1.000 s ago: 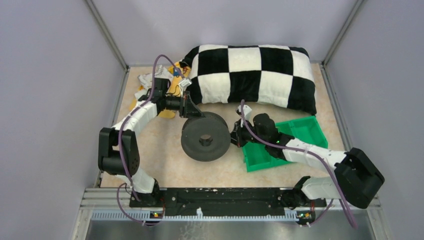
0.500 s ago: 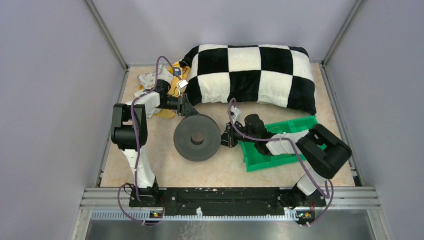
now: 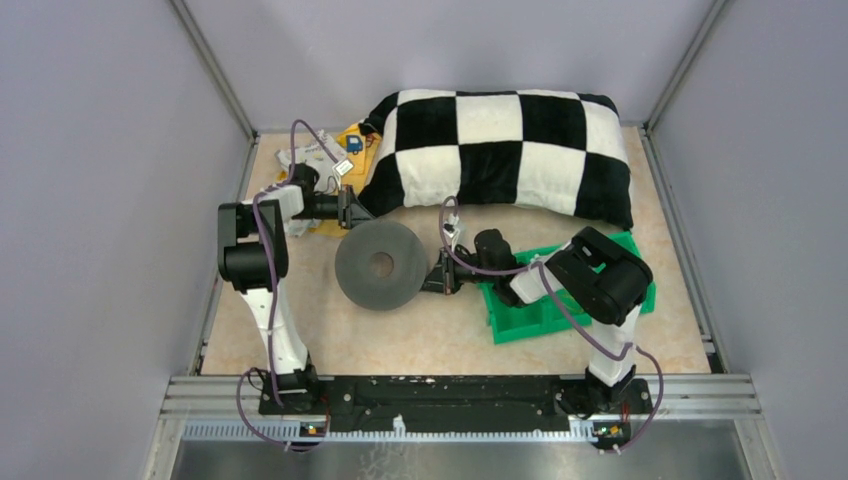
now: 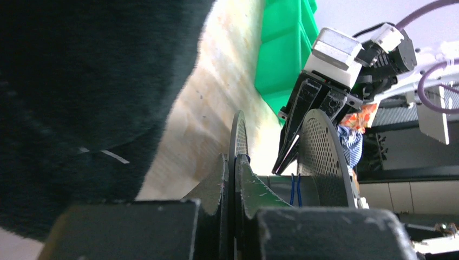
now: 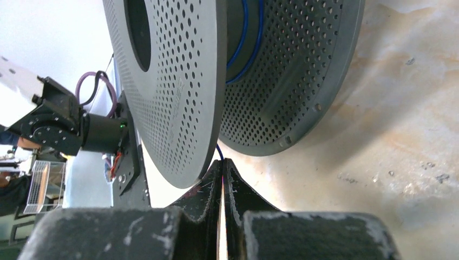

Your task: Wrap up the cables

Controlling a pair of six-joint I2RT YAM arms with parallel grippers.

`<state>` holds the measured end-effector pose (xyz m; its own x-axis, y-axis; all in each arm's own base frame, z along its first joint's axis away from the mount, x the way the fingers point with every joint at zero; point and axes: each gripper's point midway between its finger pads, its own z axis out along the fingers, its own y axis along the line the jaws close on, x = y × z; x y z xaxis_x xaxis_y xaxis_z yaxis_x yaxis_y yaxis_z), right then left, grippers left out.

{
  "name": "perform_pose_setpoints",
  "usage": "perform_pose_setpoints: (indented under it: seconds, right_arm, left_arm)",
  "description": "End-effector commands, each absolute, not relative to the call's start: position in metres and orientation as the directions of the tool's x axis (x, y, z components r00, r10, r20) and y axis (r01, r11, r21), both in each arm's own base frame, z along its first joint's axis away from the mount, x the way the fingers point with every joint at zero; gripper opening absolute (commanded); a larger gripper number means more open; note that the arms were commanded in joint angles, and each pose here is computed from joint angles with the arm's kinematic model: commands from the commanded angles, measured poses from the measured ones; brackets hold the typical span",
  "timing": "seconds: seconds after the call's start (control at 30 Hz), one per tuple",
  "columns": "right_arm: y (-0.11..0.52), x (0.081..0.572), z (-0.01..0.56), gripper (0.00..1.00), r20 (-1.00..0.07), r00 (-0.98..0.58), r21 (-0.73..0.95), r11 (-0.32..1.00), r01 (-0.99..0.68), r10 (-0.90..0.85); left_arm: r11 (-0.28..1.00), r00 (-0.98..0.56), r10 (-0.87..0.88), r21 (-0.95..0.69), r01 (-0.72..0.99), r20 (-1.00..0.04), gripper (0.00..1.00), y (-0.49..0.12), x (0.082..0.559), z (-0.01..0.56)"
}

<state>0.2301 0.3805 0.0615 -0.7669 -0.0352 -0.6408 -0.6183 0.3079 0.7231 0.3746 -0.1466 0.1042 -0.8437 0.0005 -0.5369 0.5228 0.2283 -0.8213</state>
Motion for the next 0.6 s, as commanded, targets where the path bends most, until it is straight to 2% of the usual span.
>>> perform_pose_setpoints:
  seconds: [0.0, 0.57]
  right_arm:
    - [0.407, 0.245, 0.103, 0.0, -0.715, -0.698, 0.692, 0.192, -0.696, 0.044]
    - [0.416, 0.271, 0.093, 0.0, -0.704, -0.706, 0.692, 0.291, -0.661, 0.071]
  left_arm:
    - [0.299, -0.808, -0.009, -0.772, 0.561, -0.59, 0.0, -0.145, 0.399, 0.083]
    - [0.47, -0.811, -0.062, -0.734, 0.491, -0.582, 0.46, -0.126, 0.413, 0.065]
